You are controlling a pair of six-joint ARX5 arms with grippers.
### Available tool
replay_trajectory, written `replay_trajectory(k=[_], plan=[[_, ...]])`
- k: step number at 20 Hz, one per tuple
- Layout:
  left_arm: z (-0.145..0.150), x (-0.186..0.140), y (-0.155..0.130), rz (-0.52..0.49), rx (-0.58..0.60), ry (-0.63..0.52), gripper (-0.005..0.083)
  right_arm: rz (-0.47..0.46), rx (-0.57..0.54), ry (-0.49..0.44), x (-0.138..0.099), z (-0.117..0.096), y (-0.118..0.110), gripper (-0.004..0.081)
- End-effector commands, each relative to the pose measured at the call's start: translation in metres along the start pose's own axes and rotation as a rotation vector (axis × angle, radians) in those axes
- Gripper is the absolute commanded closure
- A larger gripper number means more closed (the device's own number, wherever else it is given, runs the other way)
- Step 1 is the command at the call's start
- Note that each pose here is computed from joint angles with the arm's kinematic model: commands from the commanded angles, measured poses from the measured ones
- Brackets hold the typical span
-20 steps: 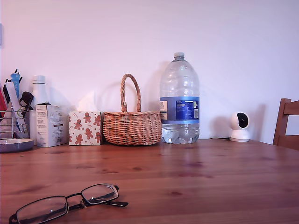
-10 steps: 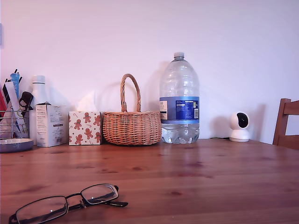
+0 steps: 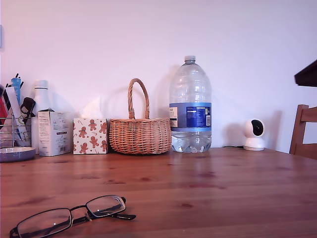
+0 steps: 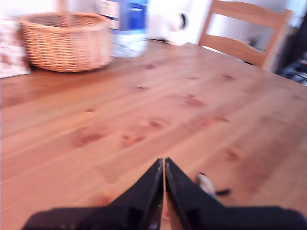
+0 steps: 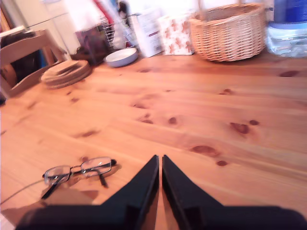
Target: Pick up the glasses and open them, then place them back on the table
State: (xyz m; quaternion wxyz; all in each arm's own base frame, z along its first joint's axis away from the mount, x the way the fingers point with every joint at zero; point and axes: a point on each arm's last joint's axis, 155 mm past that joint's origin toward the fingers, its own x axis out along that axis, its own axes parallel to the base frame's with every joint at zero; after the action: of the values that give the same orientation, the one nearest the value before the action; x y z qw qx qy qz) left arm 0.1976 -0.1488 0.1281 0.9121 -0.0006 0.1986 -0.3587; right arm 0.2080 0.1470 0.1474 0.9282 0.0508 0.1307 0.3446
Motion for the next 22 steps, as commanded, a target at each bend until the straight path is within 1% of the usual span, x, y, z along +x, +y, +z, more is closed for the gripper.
replay_trajectory(k=[1, 2, 4, 5, 10, 12, 15, 16, 17, 18, 19, 22], plan=[[0.008, -0.001, -0.004, -0.01, 0.038, 0.026, 0.0793, 0.001, 0.0, 0.015, 0.002, -0.006, 0.001, 0.078], [0.008, 0.0, -0.008, -0.024, 0.047, 0.055, 0.0793, 0.016, 0.008, 0.017, 0.002, -0.007, 0.005, 0.078], [0.013, 0.003, -0.017, -0.061, 0.046, 0.098, 0.0793, 0.048, 0.096, 0.025, 0.003, -0.008, 0.013, 0.078], [0.014, 0.005, -0.022, -0.081, 0.043, 0.127, 0.0793, 0.068, 0.122, 0.032, 0.003, -0.009, 0.018, 0.078], [0.024, 0.018, -0.051, -0.225, -0.002, 0.216, 0.0793, 0.136, 0.113, 0.049, 0.003, -0.012, 0.036, 0.078], [0.023, 0.027, -0.052, -0.229, -0.011, 0.28, 0.0793, 0.14, 0.109, 0.05, 0.003, -0.013, 0.038, 0.078], [0.015, 0.04, -0.049, -0.202, 0.003, 0.407, 0.0786, 0.13, 0.109, 0.049, 0.004, -0.013, 0.036, 0.078], [0.013, 0.043, -0.049, -0.203, 0.038, 0.439, 0.0753, 0.119, 0.109, 0.047, 0.004, -0.012, 0.034, 0.078], [0.01, 0.047, -0.05, -0.207, 0.063, 0.474, 0.0683, 0.113, 0.108, 0.046, 0.004, -0.012, 0.033, 0.078], [0.006, 0.051, -0.05, -0.204, 0.069, 0.508, 0.0593, 0.11, 0.108, 0.045, 0.004, -0.012, 0.032, 0.078], [0.001, 0.055, -0.049, -0.195, 0.071, 0.543, 0.0537, 0.106, 0.108, 0.044, 0.004, -0.012, 0.032, 0.078], [-0.023, 0.068, -0.039, -0.144, 0.074, 0.663, 0.0527, 0.086, 0.108, 0.041, 0.004, -0.012, 0.028, 0.078]])
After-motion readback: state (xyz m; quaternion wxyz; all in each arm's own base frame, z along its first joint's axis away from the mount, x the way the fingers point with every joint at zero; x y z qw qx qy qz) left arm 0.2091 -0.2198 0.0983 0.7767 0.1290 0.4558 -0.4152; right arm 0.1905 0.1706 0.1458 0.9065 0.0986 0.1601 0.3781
